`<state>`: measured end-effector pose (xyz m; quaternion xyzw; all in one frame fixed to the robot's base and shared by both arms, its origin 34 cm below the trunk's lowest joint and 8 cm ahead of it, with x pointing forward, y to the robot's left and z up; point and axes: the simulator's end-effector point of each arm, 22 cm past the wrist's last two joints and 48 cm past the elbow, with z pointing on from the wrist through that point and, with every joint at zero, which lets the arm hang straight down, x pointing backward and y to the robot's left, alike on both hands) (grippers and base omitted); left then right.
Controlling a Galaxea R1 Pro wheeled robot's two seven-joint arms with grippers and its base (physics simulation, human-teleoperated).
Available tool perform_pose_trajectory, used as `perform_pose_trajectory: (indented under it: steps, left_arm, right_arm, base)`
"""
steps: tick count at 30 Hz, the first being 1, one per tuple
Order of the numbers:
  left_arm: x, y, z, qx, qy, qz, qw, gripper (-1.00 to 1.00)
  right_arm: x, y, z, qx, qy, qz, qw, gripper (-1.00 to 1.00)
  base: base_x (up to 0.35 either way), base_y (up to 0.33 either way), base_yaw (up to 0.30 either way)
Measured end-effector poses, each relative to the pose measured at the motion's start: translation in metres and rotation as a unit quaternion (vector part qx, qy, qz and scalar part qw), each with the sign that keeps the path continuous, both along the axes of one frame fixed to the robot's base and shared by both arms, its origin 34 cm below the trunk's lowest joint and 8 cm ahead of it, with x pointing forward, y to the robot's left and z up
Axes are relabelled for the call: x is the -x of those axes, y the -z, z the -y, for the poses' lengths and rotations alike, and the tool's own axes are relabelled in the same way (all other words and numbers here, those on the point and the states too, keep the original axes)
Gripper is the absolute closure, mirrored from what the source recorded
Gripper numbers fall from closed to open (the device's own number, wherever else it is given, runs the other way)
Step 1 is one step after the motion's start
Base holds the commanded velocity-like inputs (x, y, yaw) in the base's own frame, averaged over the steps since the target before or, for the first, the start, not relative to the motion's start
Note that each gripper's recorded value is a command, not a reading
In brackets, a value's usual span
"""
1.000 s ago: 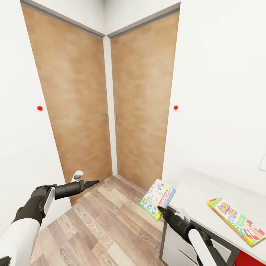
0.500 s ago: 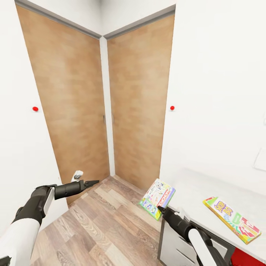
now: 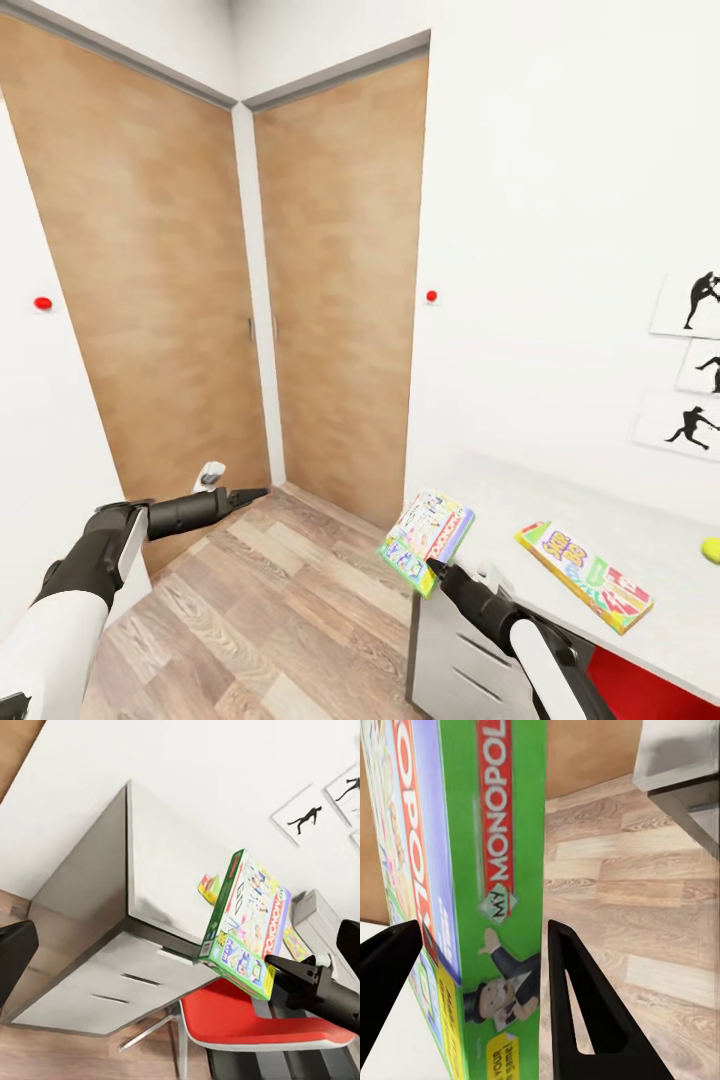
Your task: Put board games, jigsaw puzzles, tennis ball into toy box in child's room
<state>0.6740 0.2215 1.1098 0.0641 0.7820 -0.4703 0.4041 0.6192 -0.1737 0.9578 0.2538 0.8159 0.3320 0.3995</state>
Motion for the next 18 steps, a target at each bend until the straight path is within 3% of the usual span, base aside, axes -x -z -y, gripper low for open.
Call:
perform_pose_trajectory:
  steps: [11, 18]
  left_arm:
    - [0.0012, -0.0064, 0.0000, 0.000, 0.000, 0.006, 1.0000, -1.00]
    - [0.0016, -0.0078, 0.0001, 0.000, 0.000, 0.007, 1.0000, -1.00]
  right_arm:
    - [-0.0004, -0.0054, 0.0001, 0.001, 0.000, 0.005, 1.0000, 1.00]
    - [-0.0006, -0.0067, 0.0000, 0.001, 0.000, 0.007, 1.0000, 1.00]
  base:
    - [0.000, 0.000, -0.203]
    - [0.000, 0.000, -0.059]
